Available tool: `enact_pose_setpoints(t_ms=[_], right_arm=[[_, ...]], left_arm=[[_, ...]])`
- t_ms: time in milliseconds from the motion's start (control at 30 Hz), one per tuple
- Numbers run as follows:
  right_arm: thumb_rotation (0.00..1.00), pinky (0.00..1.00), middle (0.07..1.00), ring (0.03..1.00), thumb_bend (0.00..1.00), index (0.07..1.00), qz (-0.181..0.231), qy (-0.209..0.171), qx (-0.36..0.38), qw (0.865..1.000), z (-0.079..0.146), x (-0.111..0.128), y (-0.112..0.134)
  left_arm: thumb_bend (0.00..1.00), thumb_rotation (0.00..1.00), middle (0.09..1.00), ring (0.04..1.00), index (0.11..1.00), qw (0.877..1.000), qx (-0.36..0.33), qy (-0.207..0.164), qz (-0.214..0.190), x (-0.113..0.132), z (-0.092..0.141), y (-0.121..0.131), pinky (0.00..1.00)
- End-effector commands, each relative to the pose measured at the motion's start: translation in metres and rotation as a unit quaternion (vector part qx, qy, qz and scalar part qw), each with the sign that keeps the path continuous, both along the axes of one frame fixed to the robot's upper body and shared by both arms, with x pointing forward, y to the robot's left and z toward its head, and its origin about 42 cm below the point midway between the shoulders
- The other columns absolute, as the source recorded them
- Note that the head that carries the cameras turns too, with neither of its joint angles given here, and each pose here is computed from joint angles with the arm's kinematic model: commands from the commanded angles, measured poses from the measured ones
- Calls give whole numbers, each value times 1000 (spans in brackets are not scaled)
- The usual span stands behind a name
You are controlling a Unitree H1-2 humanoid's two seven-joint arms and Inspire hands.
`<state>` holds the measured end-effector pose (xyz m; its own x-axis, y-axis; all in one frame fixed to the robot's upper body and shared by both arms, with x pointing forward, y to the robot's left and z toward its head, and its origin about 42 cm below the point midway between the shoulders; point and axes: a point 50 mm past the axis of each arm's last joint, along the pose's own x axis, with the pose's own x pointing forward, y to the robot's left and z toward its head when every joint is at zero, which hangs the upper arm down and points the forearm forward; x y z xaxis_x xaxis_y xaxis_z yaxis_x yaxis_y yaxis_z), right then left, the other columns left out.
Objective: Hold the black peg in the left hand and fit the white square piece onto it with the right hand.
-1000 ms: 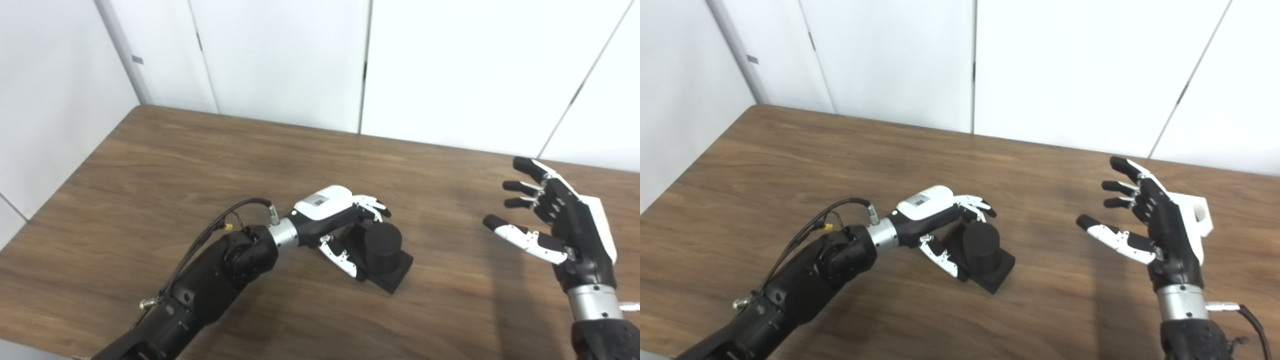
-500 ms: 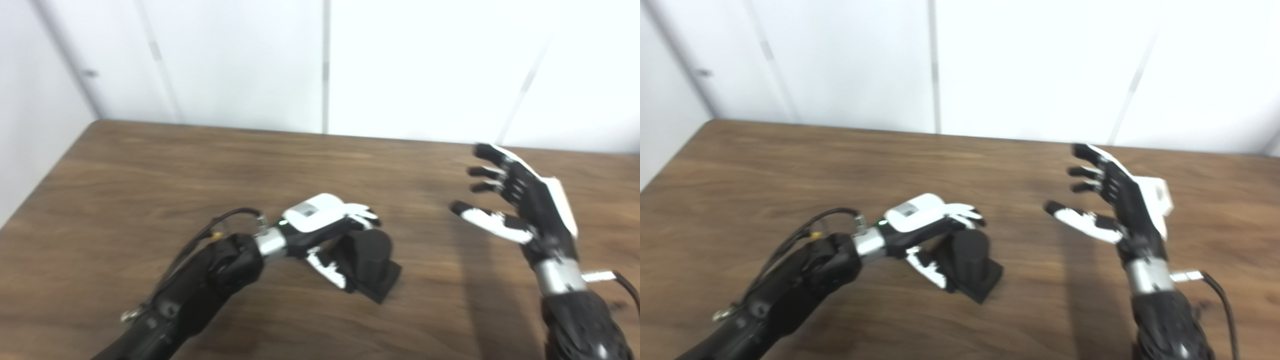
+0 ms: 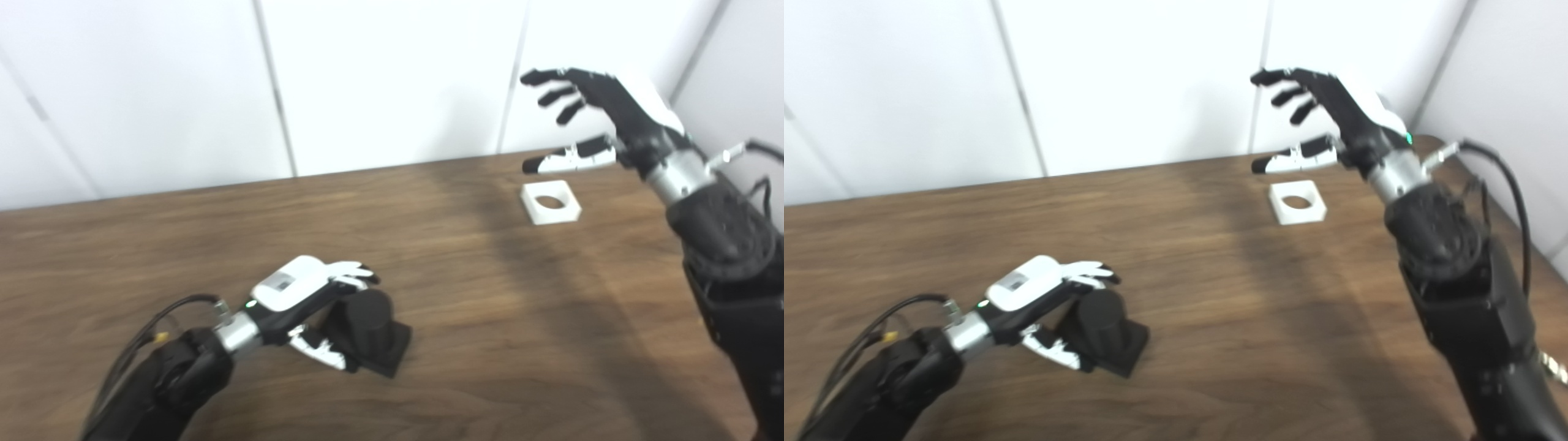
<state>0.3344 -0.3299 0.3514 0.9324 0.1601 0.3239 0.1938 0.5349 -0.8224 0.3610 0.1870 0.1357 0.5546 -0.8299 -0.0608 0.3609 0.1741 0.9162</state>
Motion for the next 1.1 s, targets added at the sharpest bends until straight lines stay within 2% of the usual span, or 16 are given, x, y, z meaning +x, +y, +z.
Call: enact_pose_setpoints(t_ms=[0,133,367,533,667,800,933,1067], right_arm=[[76,527,793,699,721,742,-14,-37,-43,998,32,5,-3],[66,557,790,722,735,733,-16,-37,-96,995,46,11,-10],[106,641,825,812,753,761,-21,35,-164,986,55,27,-26],[152,644,854,825,786,782,-6,87,-188,978,48,37,-41],[216,722,882,874,787,845,-3,144,-194,970,43,40,-46],[301,781,927,926,851,899,-16,194,-222,956,40,44,-45],[326,872,961,963,971,923,-26,221,-244,944,33,51,-41],[332,952,981,991,1000,930,-35,235,-281,930,27,57,-35]], left_arm=[[525,58,841,879,488,997,65,26,6,-6,-20,23,729],[525,57,839,875,487,997,66,28,8,-6,-22,29,725],[524,56,826,867,487,997,63,31,9,-9,-25,36,722],[524,54,824,863,487,998,59,32,7,-11,-26,37,715],[524,54,822,859,487,998,57,32,6,-11,-26,36,716],[524,54,823,858,487,998,57,34,5,-12,-27,36,722],[524,55,818,857,487,998,51,32,8,-12,-27,36,718],[524,55,818,855,487,998,49,31,9,-12,-28,37,707]])
